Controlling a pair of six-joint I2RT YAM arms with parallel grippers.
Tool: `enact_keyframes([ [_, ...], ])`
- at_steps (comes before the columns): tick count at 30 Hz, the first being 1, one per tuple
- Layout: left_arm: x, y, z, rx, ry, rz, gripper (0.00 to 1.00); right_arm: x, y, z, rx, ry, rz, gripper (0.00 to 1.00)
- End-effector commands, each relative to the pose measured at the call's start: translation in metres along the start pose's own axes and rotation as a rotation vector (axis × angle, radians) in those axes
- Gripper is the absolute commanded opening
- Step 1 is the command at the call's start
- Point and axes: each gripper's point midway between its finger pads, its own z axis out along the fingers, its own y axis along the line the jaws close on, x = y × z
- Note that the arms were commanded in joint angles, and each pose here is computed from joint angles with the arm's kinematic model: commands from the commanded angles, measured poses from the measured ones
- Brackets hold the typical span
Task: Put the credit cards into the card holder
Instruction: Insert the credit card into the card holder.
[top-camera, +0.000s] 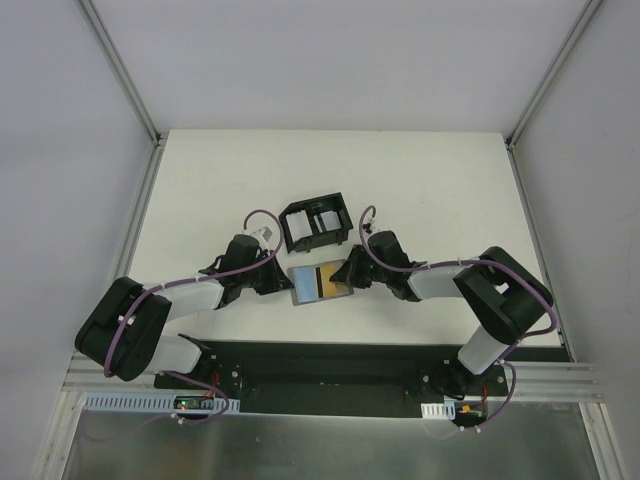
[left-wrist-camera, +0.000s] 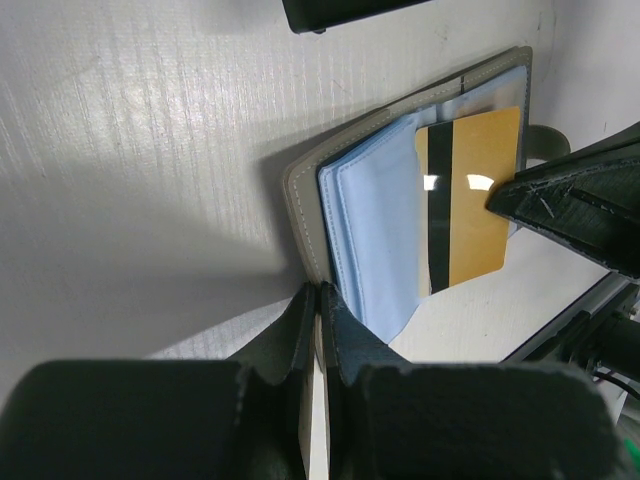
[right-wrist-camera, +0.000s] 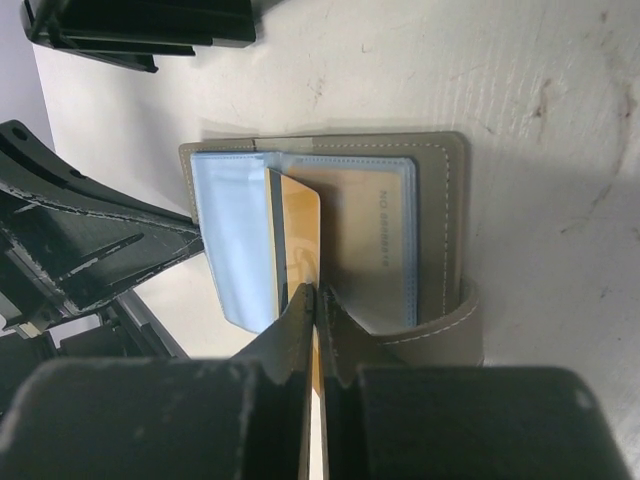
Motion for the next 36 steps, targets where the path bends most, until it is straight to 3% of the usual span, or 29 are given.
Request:
enact_keyframes([
  [1, -0.002, 0.001, -0.001, -0.004, -0.015, -0.006, 0.0, 0.018, -0.008, 0.004, 0.042, 0.057, 0.012, 0.0],
  [11, 0.0, 0.003, -0.001, -0.008, -0.015, -0.009, 0.0, 0.021, -0.008, 0.002, 0.049, 0.08, 0.025, 0.0],
  [17, 0.0, 0.003, -0.004, -0.009, -0.024, -0.007, 0.0, 0.004, -0.033, -0.017, 0.138, -0.011, 0.028, 0.0],
  [27, 0.0, 0.002, -0.001, -0.004, -0.015, -0.01, 0.0, 0.02, -0.008, 0.01, 0.053, 0.102, 0.011, 0.0],
  [36, 0.0, 0.003, -0.001, -0.005, -0.014, -0.012, 0.0, 0.017, -0.002, 0.011, 0.041, 0.097, 0.013, 0.0],
])
